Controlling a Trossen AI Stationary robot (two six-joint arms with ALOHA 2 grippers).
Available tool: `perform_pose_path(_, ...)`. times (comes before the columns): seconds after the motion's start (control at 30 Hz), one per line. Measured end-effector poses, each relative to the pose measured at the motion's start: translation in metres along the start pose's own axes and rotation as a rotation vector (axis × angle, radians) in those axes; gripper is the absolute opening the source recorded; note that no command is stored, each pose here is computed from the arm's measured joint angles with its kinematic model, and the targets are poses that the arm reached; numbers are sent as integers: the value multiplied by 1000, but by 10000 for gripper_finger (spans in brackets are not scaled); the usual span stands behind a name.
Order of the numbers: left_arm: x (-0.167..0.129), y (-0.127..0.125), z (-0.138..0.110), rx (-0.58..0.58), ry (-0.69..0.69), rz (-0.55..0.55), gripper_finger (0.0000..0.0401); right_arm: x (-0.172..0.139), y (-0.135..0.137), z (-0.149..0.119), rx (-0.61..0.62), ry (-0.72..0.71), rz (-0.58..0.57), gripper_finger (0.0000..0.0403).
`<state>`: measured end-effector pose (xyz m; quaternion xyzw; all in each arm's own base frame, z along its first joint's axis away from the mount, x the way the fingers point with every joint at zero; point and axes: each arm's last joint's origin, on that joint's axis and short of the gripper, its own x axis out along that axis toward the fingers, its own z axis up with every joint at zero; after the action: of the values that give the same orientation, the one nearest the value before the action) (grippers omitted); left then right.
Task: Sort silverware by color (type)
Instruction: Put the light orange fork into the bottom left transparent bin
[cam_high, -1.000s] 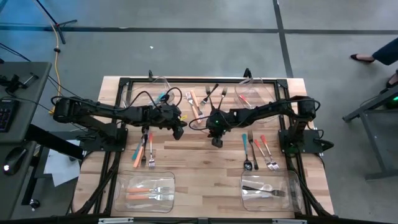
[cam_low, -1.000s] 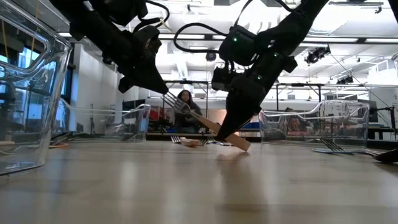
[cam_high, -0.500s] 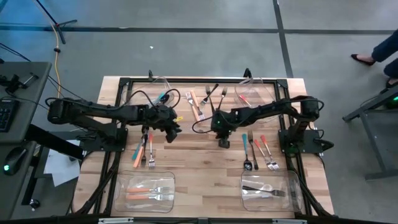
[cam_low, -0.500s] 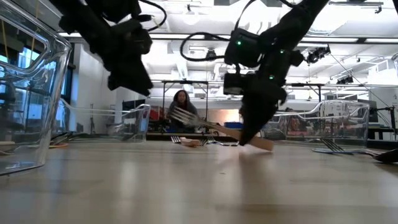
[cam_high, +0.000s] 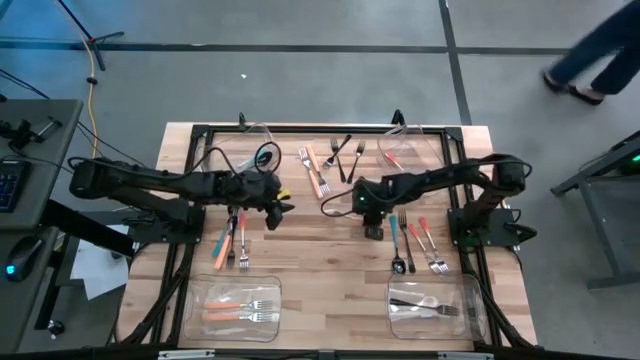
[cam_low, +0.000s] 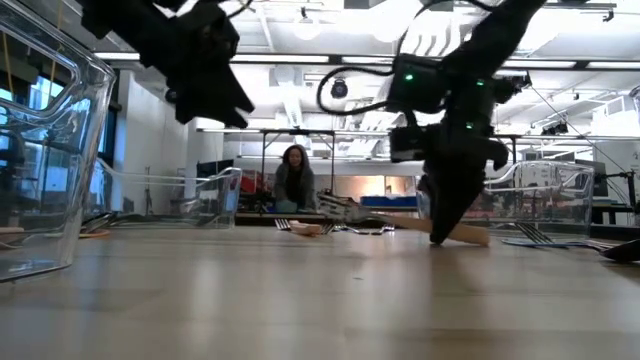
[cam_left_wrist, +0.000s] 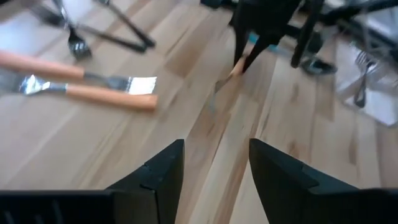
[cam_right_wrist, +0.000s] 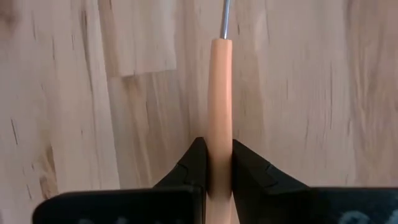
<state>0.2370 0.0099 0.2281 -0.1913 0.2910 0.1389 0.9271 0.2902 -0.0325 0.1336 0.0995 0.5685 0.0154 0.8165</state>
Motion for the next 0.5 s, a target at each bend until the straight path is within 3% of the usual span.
perform_pose_path(0.1,4,-2,-7,3,-73,-30,170,-7,2,-12,41,-62,16,30)
perform_pose_path(0.27,15,5,-32,-131,-266,-181,170,-30,6,-15,95,-234,36,30)
perform_pose_path(0.4,16,14,-40,-179,-391,-252,170,-44,9,-2,140,-439,72,30)
perform_pose_path(0.5,19,18,-37,-187,-419,-232,170,-50,10,12,177,-604,105,30)
